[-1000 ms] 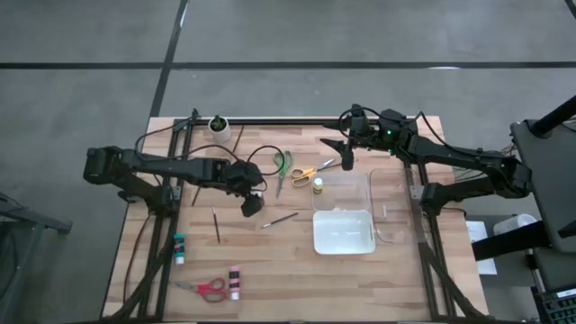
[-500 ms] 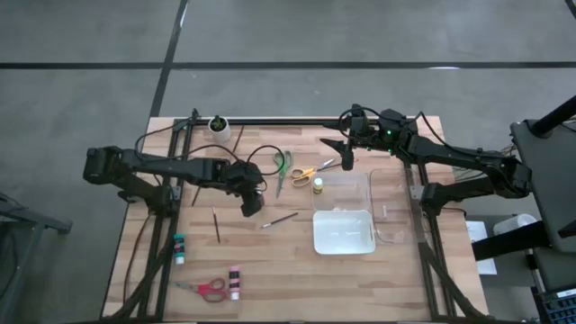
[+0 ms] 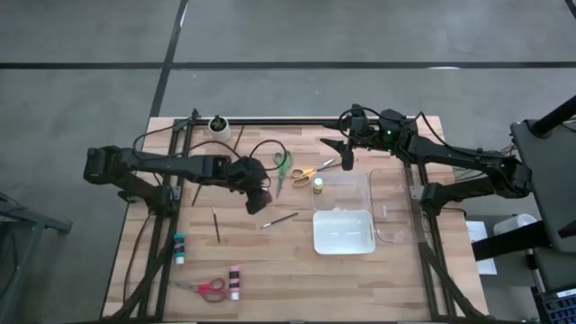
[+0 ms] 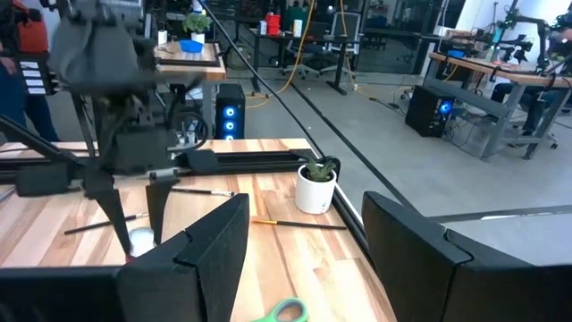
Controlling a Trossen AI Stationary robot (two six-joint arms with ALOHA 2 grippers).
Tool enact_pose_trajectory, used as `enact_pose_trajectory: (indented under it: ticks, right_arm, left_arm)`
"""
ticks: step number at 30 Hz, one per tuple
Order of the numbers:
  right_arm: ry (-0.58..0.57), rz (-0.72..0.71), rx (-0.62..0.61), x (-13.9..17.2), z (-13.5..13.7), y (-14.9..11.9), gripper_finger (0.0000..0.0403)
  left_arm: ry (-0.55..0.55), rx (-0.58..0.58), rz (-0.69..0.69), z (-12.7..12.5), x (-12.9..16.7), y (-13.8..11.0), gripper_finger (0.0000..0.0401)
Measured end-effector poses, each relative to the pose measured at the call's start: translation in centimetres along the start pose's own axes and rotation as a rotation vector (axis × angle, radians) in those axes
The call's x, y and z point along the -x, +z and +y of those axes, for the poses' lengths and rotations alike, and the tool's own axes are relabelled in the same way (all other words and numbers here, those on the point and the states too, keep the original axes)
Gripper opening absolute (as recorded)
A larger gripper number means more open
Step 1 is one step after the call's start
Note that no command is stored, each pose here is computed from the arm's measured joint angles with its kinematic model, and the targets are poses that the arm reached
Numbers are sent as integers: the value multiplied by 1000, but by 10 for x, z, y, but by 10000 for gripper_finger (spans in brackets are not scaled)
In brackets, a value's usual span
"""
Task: Pick & Place Paint Supplies
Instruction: Put the red paint bottle into the left transparent bin
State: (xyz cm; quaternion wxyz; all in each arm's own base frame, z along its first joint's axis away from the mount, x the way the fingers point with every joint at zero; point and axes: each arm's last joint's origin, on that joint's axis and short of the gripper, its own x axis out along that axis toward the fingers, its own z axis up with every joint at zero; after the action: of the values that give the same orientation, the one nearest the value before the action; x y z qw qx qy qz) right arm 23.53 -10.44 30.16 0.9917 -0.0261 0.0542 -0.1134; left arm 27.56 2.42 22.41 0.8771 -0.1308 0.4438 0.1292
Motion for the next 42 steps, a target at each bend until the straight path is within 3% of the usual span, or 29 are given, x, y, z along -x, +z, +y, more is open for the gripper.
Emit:
enact_pose_trajectory:
  ticks: [11, 19, 26, 42]
  right_arm:
    - [0, 0, 0, 0, 0, 0, 217]
    - [0, 0, 0, 0, 0, 0, 217]
    - [0, 0, 0, 0, 0, 0, 217]
    - [0, 2, 0, 0, 0, 0, 217]
  left_arm:
    - [32, -84, -322, -13, 43, 65, 110]
    - [20, -112, -540, -17, 49, 82, 110]
    - [14, -113, -541, -20, 30, 87, 110]
    - [-44, -148, -428, -41, -27, 134, 110]
